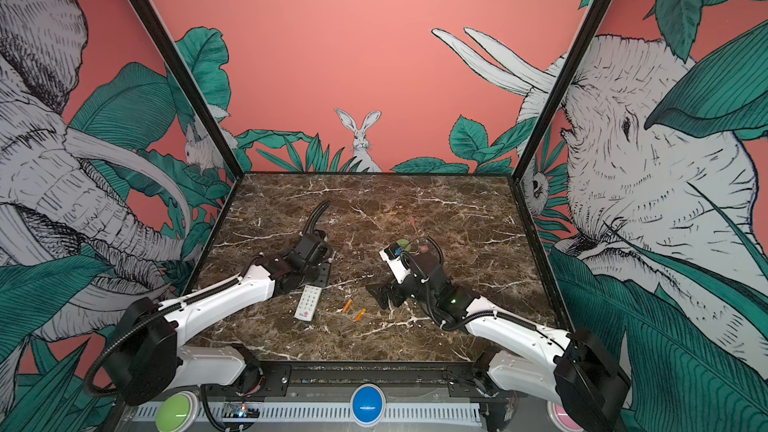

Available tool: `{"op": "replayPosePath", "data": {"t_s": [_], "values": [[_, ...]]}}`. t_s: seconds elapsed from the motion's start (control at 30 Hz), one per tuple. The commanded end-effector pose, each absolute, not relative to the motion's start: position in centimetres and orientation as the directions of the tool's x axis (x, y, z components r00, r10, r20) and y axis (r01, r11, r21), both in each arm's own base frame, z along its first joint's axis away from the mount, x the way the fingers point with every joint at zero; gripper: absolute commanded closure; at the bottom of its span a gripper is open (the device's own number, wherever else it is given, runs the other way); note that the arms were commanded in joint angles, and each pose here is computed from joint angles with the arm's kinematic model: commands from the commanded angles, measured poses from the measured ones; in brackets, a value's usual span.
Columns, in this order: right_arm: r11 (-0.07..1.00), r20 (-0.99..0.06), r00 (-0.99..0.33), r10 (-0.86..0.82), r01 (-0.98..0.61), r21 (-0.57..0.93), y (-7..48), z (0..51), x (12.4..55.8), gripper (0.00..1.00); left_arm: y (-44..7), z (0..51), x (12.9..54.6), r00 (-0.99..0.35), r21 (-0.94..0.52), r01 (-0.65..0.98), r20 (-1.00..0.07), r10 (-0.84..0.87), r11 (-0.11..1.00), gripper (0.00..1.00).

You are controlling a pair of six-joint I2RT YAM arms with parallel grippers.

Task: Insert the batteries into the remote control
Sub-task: 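Close the left gripper on the remote's end and lift it, then raise the remote upright with the left gripper while the right gripper grasps its back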

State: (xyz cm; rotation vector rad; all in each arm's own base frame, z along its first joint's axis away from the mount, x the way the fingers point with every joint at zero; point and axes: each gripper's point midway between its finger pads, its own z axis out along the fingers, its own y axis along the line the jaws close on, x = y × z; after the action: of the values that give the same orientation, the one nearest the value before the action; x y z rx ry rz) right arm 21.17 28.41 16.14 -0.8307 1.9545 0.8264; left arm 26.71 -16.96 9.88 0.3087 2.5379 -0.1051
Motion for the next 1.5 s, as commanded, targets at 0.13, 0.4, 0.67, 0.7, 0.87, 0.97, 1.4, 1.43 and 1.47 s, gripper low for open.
{"op": "replayPosePath", "data": {"t_s": [0.13, 0.4, 0.67, 0.7, 0.87, 0.97, 1.4, 1.43, 1.47], "values": [[0.486, -0.909, -0.371, -0.187, -0.839, 0.243, 29.2, 18.7, 20.2, 0.01, -18.0, 13.2, 26.6, -0.721, -0.087, 0.315, -0.670, 0.178, 0.945, 1.00], [0.424, -0.954, -0.290, -0.080, -0.876, 0.231, 29.2, 22.7, 19.3, 0.00, -19.8, 16.7, 26.1, -0.626, -0.201, 0.409, -0.771, 0.113, 0.890, 1.00], [0.304, -0.966, -0.258, -0.020, -0.922, 0.240, 29.8, 25.3, 17.6, 0.00, -21.5, 21.4, 25.3, -0.518, -0.286, 0.521, -0.855, 0.031, 0.804, 1.00], [0.291, -0.967, -0.255, -0.012, -0.926, 0.240, 29.9, 25.6, 17.5, 0.00, -21.7, 21.7, 25.1, -0.509, -0.295, 0.534, -0.860, 0.022, 0.793, 1.00], [0.240, -0.967, -0.253, 0.019, -0.938, 0.250, 29.9, 26.6, 16.9, 0.00, -22.6, 22.9, 24.5, -0.472, -0.336, 0.585, -0.881, -0.027, 0.738, 1.00], [0.222, -0.966, -0.257, 0.035, -0.940, 0.258, 29.9, 27.1, 16.8, 0.00, -23.0, 23.6, 24.1, -0.455, -0.354, 0.614, -0.889, -0.049, 0.705, 1.00], [0.079, -0.955, -0.283, 0.083, -0.954, 0.290, 30.5, 28.7, 15.6, 0.00, -25.3, 29.3, 22.0, -0.375, -0.421, 0.761, -0.906, -0.193, 0.493, 1.00], [0.060, -0.955, -0.283, 0.090, -0.956, 0.288, 30.6, 29.0, 15.4, 0.01, -25.6, 29.8, 21.7, -0.377, -0.427, 0.774, -0.904, -0.202, 0.467, 1.00], [0.041, -0.955, -0.281, 0.097, -0.957, 0.286, 30.7, 29.3, 15.3, 0.00, -25.9, 30.3, 21.4, -0.377, -0.433, 0.788, -0.901, -0.213, 0.438, 1.00]]}}
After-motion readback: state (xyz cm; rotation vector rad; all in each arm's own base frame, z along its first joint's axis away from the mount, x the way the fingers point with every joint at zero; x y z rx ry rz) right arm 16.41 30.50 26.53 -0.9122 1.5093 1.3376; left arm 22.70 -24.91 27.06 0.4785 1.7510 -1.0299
